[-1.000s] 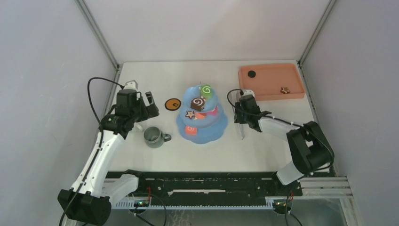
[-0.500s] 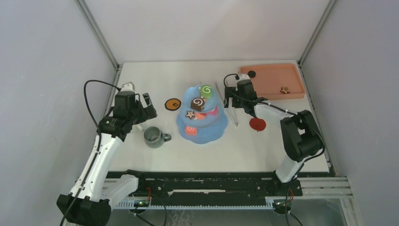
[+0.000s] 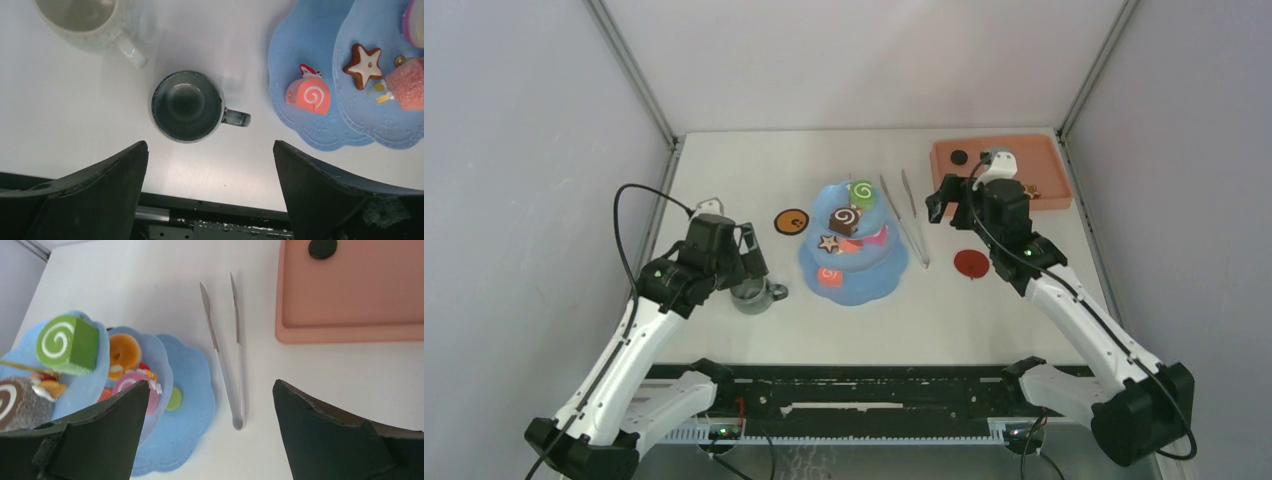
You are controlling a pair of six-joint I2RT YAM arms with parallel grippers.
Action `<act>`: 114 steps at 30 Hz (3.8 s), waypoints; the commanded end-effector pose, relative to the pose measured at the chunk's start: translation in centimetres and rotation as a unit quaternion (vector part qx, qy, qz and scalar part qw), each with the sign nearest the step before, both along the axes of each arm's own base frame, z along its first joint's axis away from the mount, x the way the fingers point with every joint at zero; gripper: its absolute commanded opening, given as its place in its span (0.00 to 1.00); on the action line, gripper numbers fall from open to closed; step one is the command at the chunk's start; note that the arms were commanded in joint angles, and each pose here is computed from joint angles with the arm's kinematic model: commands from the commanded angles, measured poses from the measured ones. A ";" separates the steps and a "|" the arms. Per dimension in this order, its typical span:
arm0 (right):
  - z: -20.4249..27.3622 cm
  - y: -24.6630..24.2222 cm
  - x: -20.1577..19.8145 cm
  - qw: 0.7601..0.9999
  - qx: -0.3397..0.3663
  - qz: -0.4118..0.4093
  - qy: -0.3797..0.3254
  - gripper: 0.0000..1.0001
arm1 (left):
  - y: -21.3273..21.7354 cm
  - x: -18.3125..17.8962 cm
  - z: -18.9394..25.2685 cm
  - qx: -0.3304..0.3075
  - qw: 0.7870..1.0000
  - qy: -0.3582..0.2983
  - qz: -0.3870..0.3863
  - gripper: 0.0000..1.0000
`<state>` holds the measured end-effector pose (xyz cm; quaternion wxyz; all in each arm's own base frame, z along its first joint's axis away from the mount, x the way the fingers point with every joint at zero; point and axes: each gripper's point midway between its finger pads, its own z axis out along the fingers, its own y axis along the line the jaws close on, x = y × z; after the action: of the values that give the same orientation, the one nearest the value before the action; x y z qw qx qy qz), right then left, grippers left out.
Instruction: Serve the afternoon tea
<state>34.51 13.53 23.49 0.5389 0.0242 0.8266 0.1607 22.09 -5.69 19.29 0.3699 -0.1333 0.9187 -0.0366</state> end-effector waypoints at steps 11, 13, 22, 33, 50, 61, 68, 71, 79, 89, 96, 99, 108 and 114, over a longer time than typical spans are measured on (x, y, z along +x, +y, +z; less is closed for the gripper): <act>-2.4 0.9 -5.6 0.998 -0.004 0.032 0.062 1.00 | 8.0 2.6 -2.8 0.000 0.964 -0.024 0.264 0.84; -2.4 1.0 -5.5 0.998 -0.006 0.036 0.060 1.00 | 8.0 4.1 -3.2 -0.003 0.964 -0.017 0.265 0.83; -2.0 2.1 -5.2 0.997 0.012 0.061 0.055 1.00 | 9.2 6.9 -7.5 0.030 0.948 0.024 0.315 0.72; -2.0 1.0 -5.5 0.997 0.009 0.047 0.059 1.00 | 9.2 7.5 -11.7 0.025 0.942 0.072 0.326 0.50; -1.8 0.8 -5.4 0.997 0.021 0.042 0.060 1.00 | 9.6 10.1 -8.2 0.052 0.969 0.046 0.238 0.00; -2.1 0.5 -5.4 0.997 0.021 0.033 0.066 1.00 | 1.3 15.8 -0.1 0.044 0.995 -0.090 0.006 0.00; -2.1 0.0 -5.8 0.997 0.016 0.025 0.067 1.00 | -3.9 18.9 -0.2 0.026 0.988 -0.105 -0.110 0.00; -2.3 -0.4 -6.0 0.997 0.014 0.021 0.070 1.00 | -5.1 19.9 -0.7 0.026 0.987 -0.106 -0.121 0.00; -2.4 -1.1 -6.4 0.997 0.010 0.009 0.071 1.00 | -6.5 21.7 -3.5 0.039 0.988 -0.070 -0.131 0.00; -2.6 -1.8 -6.3 0.997 0.007 0.000 0.074 1.00 | -7.0 21.3 -5.8 0.045 0.990 -0.034 -0.131 0.00; -2.6 -1.9 -6.3 0.997 0.005 -0.001 0.075 1.00 | -7.0 21.6 -7.0 0.041 0.992 -0.024 -0.120 0.00; -2.7 -1.9 -6.3 0.997 0.005 -0.001 0.076 1.00 | -7.0 21.7 -7.5 0.044 0.992 -0.016 -0.119 0.00; -2.5 -1.9 -6.3 0.997 0.008 0.000 0.072 1.00 | -6.8 21.6 -9.0 0.049 0.993 0.007 -0.111 0.00; -2.4 -2.1 -6.3 0.998 0.005 -0.002 0.070 1.00 | -6.5 21.3 -9.3 0.048 0.994 0.017 -0.094 0.13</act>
<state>27.83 11.82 20.02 0.4599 0.0333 0.8728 0.1602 40.97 -11.55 6.90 0.3060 -0.0062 0.9519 -0.0156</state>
